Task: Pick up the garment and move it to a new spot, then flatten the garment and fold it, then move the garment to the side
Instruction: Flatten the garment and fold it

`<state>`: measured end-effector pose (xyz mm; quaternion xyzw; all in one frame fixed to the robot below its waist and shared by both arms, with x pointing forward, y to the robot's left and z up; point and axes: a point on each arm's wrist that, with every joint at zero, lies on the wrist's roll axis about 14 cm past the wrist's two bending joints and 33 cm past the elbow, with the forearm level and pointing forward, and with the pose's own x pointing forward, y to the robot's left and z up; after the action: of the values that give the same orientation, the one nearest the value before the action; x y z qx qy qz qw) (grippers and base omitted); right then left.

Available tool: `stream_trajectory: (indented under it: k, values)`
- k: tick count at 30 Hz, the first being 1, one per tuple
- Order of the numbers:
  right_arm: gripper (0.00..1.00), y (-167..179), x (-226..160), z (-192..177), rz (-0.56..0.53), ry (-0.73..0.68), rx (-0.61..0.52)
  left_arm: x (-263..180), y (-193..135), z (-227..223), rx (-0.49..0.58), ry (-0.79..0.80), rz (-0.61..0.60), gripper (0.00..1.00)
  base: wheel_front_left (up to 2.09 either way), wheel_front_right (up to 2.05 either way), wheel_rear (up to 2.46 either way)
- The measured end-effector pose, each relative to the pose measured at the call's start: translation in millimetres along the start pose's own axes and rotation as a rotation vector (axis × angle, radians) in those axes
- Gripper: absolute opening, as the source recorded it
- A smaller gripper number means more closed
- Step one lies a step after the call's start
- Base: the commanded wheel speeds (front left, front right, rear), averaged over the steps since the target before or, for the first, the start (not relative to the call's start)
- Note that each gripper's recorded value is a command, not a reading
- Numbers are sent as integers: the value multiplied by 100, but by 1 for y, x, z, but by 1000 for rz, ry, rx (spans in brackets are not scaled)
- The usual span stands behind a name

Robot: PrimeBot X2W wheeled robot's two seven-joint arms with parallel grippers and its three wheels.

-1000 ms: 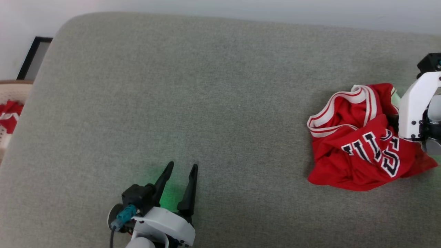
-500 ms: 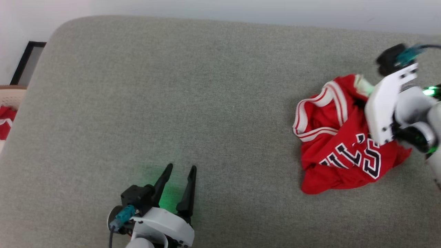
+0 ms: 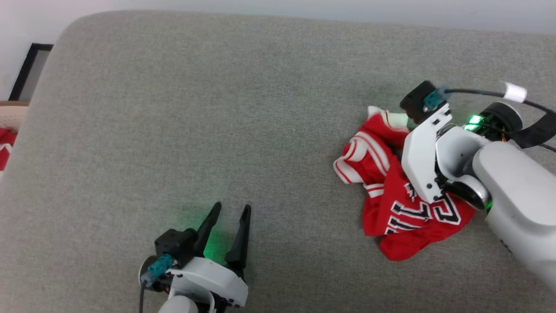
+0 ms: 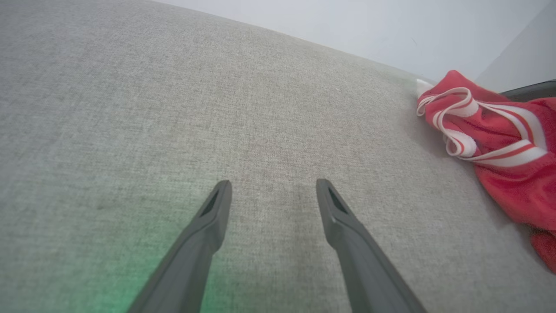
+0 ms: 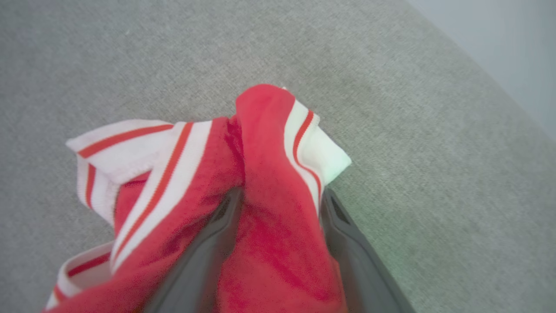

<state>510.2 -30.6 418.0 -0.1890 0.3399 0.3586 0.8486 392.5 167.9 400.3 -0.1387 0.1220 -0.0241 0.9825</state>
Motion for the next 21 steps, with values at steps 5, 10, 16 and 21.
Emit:
stream_trajectory:
  k: [5,10,16,21]
  values:
    - [100,-26,-16,11,-44,-55,44,1,-1,0,-5,-2,0,100,0,0,0]
    - [100,-56,-35,21,-78,-94,96,6,-8,-5,-7,14,-21,100,0,0,0]
    - [100,-80,-39,42,-87,-131,128,16,-14,-8,-10,22,-44,100,0,0,0]
    - [100,-87,-22,22,-99,-14,79,17,-9,-10,-20,28,-28,100,0,0,0]
